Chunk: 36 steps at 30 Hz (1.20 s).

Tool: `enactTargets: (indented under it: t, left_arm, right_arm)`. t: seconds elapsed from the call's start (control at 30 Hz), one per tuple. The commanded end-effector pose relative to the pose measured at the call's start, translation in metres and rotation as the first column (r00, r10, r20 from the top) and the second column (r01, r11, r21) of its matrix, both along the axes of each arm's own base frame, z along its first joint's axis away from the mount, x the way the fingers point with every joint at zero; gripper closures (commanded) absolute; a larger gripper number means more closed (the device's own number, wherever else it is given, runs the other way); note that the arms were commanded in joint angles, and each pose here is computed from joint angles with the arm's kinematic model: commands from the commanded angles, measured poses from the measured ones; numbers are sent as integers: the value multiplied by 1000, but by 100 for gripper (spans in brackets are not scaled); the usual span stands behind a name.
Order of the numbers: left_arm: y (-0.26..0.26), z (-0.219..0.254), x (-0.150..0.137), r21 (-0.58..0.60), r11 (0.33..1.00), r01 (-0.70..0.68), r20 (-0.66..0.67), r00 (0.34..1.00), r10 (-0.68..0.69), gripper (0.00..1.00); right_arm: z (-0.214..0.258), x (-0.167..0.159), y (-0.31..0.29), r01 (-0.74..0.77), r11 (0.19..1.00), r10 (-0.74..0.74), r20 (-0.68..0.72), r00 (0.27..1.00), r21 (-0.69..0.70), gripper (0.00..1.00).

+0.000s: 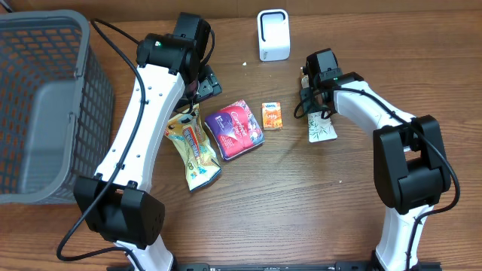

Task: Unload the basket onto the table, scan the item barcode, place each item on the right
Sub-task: 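Reach right gripper to the white-green tube and grasp it, then lift tube and hold its end in front of the scanner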

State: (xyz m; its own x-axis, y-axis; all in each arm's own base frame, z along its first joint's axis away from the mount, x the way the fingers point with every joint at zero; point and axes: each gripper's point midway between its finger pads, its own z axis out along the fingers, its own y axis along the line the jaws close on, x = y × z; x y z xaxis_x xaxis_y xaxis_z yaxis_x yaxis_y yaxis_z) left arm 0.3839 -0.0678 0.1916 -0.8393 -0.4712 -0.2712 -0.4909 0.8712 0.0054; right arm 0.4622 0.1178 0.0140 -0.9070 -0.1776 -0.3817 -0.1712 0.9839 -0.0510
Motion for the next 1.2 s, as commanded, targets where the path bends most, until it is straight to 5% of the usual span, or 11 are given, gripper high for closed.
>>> enactTargets:
  t: [0.0, 0.3, 0.4, 0.6, 0.93, 1.17]
  left_arm:
    - [-2, -4, 1, -4, 1000, -7, -9, 1000, 7, 0]
    - [-2, -4, 1, -4, 1000, -7, -9, 1000, 7, 1]
    - [-2, -4, 1, -4, 1000, -7, -9, 1000, 7, 0]
    - [-2, -4, 1, -4, 1000, -7, -9, 1000, 7, 0]
    - [-2, -4, 1, -4, 1000, -7, -9, 1000, 7, 0]
    - [-2, -4, 1, -4, 1000, -7, -9, 1000, 7, 0]
  right_arm:
    - [5, 6, -4, 84, 996, -84, -4, 996, 33, 81]
    - [85, 24, 14, 49, 920, -20, -76, 997, 389, 92]
    - [112, 24, 23, 17, 808, 41, -86, 995, 589, 92]
    - [172, 18, 11, -39, 453, 149, -33, 988, 891, 92]
    - [246, 0, -12, -150, 37, 248, 136, 959, 988, 91]
    - [248, -1, -11, -75, 13, 257, 69, 964, 997, 91]
